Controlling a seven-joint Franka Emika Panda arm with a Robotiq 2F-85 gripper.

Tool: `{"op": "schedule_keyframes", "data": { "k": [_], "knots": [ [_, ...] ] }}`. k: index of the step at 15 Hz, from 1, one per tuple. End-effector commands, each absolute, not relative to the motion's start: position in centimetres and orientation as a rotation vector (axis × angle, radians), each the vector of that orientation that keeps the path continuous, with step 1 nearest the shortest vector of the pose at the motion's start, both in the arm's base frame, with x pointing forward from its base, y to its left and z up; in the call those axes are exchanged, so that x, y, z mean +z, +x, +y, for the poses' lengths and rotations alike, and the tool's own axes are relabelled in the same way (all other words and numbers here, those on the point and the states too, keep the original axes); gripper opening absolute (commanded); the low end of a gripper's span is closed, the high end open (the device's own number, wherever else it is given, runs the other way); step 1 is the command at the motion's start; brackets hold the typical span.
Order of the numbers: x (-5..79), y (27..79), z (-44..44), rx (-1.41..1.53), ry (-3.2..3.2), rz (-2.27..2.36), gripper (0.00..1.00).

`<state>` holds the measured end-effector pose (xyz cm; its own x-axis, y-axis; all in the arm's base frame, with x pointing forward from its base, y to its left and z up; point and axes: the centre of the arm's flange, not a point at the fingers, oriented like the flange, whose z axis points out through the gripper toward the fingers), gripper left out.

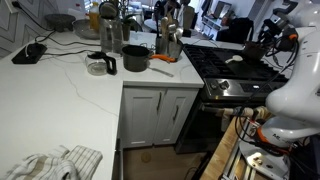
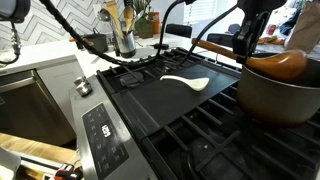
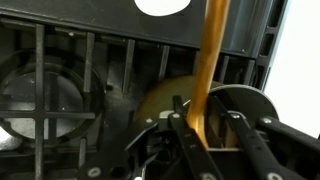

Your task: Put the wooden serving spoon in the pot on the stove

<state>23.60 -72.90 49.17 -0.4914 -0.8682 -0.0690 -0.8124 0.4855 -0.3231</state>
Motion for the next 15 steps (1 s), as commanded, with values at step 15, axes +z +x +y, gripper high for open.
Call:
{"op": "schedule_keyframes", "data": {
  "k": [15],
  "knots": [
    [55.0,22.6,-68.4,-0.285,-1.643,2.436,1.0]
  ]
}}
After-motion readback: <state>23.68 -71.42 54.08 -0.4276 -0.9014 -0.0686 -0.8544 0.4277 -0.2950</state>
